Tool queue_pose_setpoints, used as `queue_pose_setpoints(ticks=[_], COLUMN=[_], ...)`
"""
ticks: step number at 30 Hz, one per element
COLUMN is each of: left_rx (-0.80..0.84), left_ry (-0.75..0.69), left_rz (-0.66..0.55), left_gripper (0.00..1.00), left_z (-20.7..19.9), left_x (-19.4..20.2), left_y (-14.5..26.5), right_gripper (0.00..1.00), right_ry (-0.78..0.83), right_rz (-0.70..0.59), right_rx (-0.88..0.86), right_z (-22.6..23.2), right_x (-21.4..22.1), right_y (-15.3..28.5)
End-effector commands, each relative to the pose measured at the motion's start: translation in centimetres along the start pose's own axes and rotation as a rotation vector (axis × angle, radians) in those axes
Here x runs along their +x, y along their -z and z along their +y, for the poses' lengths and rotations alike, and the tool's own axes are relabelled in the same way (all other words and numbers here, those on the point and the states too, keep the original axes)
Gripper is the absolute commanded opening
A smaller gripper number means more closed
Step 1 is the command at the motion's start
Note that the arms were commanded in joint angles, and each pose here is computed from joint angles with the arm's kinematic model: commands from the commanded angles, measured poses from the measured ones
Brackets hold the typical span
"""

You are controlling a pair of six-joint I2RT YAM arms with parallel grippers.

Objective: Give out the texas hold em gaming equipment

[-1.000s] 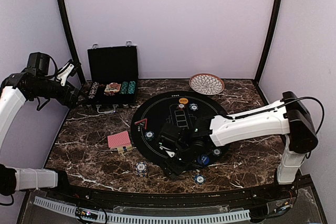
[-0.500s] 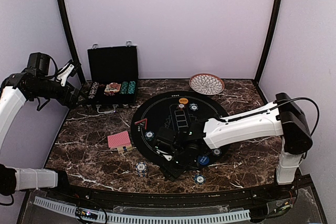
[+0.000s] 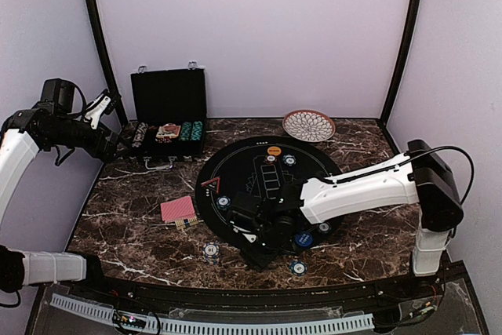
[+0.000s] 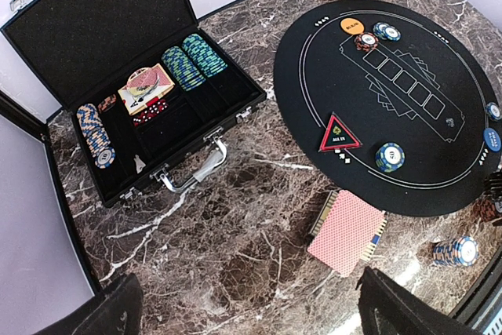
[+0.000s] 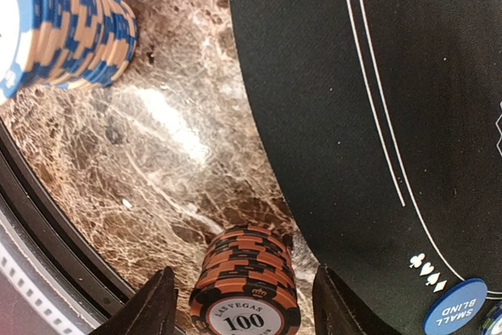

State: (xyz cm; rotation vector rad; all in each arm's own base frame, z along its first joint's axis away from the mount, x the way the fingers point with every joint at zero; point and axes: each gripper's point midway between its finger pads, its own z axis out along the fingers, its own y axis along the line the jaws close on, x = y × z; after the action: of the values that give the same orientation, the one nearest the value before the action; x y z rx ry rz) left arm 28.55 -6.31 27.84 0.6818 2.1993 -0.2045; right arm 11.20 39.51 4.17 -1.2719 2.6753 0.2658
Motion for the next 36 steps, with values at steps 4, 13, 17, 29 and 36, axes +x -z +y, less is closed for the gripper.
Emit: queue_pose_setpoints(ticks=[4,13,17,29,36], left_rx=[-0.014,-0.014,-0.013,-0.017,-0.012], left_ry=[-0.010,-0.012,-0.012,-0.014,-0.012], left_rz=[-0.032,-0.030,-0.029,-0.035,-0.040], left_gripper=[0.99,0.99,0.99,0.99,0.99], left_z=[0.1,0.1,0.1,0.1,0.0], left_x=[-0.5,-0.4,-0.4,-0.5,-0.5], left_y=[0.4,0.4,0.4,0.6,0.6], right_gripper=[0.54,0.37,0.33,0.21,0.19], right_ry=[0.022,0.026,0.021,-0.023,-0.115], right_rz=[0.015,-0.002,-0.005,-0.116,-0.246], right_rx=[0.002,0.015,0.029,0.047,0.109], right_z=[0.6,0.5,0.4,-0.6,-4.8], right_x=[-0.1,-0.8,-1.1,-5.8,-13.4], right_y=[-0.1,1.2,1.9,6.4,8.7])
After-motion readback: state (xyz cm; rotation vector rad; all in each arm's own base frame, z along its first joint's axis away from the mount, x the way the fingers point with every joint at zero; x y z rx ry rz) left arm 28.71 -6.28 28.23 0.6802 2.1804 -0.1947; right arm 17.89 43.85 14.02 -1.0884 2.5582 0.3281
